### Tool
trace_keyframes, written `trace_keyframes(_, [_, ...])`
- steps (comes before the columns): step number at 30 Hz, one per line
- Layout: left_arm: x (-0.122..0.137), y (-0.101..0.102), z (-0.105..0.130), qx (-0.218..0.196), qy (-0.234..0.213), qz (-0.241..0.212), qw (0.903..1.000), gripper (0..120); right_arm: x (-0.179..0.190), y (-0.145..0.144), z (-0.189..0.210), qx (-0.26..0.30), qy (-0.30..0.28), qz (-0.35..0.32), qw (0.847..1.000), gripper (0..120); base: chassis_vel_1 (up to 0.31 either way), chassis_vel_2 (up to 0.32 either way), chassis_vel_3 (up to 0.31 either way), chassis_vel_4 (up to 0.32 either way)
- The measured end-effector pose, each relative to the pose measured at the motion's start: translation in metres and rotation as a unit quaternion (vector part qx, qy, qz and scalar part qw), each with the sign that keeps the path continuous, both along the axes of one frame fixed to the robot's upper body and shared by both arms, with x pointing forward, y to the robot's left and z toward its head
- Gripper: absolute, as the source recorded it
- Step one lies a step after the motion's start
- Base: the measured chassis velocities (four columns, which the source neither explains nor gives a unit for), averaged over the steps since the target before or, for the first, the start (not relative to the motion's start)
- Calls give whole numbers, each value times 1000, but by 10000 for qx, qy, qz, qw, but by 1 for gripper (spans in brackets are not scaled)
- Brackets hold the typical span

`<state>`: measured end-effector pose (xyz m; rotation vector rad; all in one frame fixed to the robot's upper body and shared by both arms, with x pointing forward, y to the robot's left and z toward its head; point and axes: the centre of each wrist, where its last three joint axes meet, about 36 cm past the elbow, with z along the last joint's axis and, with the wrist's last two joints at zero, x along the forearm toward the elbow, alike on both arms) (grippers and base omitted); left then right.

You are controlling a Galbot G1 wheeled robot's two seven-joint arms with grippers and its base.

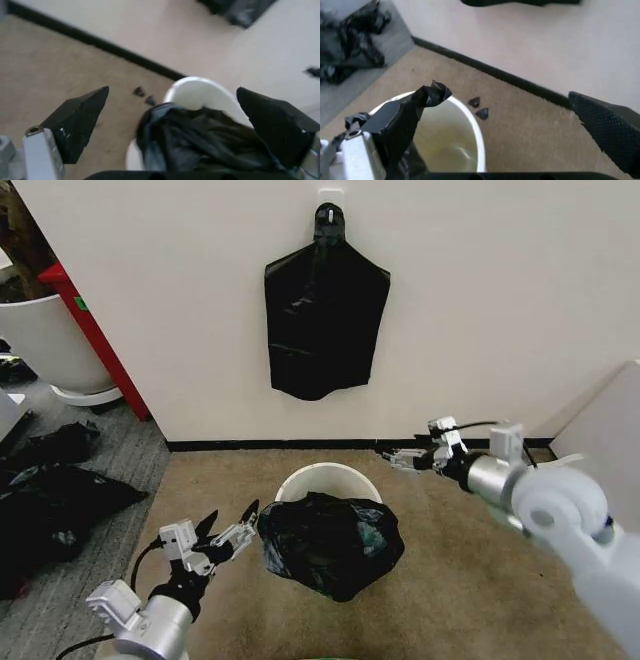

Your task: Place the garbage bag over the trash bin.

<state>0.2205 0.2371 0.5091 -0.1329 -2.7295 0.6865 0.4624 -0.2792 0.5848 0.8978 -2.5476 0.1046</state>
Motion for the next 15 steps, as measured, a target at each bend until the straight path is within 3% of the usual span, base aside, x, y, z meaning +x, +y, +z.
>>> trace_keyframes(11, [3, -9, 1, 102, 567, 272, 9980, 100, 58, 31, -7, -484, 340, 843, 9947, 100, 0, 0, 0, 0])
trace_keyframes(15, [6, -8, 1, 138, 795, 456, 9957, 100, 91, 55, -3, -812, 540, 1180, 9882, 100, 0, 0, 0, 0])
